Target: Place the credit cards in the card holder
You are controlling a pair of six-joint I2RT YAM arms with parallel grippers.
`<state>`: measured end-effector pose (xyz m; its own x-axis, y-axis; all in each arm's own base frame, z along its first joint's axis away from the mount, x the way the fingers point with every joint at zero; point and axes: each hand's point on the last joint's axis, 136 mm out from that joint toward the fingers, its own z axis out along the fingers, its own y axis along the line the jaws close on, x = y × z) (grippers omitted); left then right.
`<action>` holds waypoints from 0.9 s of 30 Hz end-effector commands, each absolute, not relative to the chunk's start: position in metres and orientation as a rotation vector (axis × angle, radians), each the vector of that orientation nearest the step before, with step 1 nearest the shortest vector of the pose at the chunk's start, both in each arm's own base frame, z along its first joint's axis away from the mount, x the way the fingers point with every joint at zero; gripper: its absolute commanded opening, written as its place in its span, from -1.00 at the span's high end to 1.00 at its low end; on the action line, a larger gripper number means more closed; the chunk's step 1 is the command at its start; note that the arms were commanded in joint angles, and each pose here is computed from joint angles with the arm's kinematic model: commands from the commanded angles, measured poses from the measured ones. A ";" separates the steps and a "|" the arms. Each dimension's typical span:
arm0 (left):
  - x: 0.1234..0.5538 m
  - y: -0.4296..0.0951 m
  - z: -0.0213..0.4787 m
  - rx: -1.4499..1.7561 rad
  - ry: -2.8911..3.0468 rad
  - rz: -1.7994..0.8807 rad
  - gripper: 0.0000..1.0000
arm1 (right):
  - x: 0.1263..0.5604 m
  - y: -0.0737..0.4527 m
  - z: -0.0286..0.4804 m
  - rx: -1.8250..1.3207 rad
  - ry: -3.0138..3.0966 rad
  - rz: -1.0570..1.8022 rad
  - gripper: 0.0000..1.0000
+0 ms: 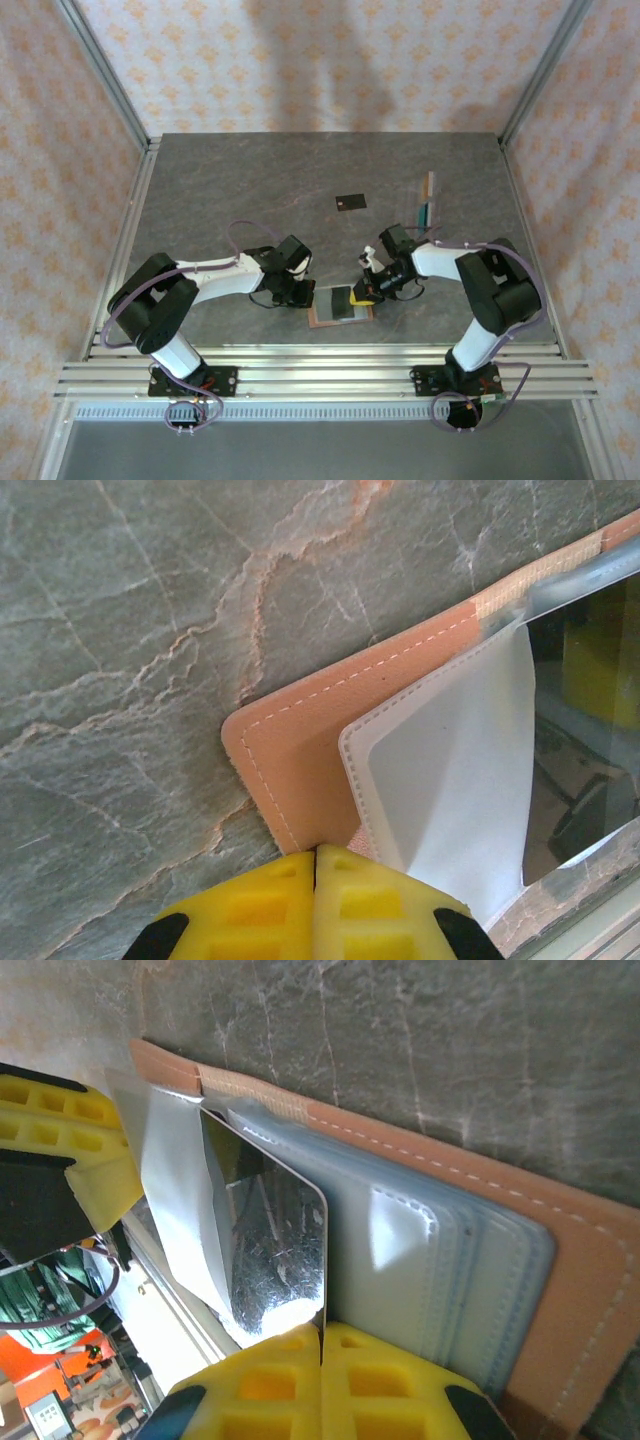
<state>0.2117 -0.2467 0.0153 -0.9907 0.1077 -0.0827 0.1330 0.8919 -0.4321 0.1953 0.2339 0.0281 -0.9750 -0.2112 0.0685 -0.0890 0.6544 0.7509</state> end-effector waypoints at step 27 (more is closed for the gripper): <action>0.209 -0.220 -0.015 0.192 3.084 -0.473 1.00 | 0.191 0.228 0.021 0.374 -2.789 -1.004 1.00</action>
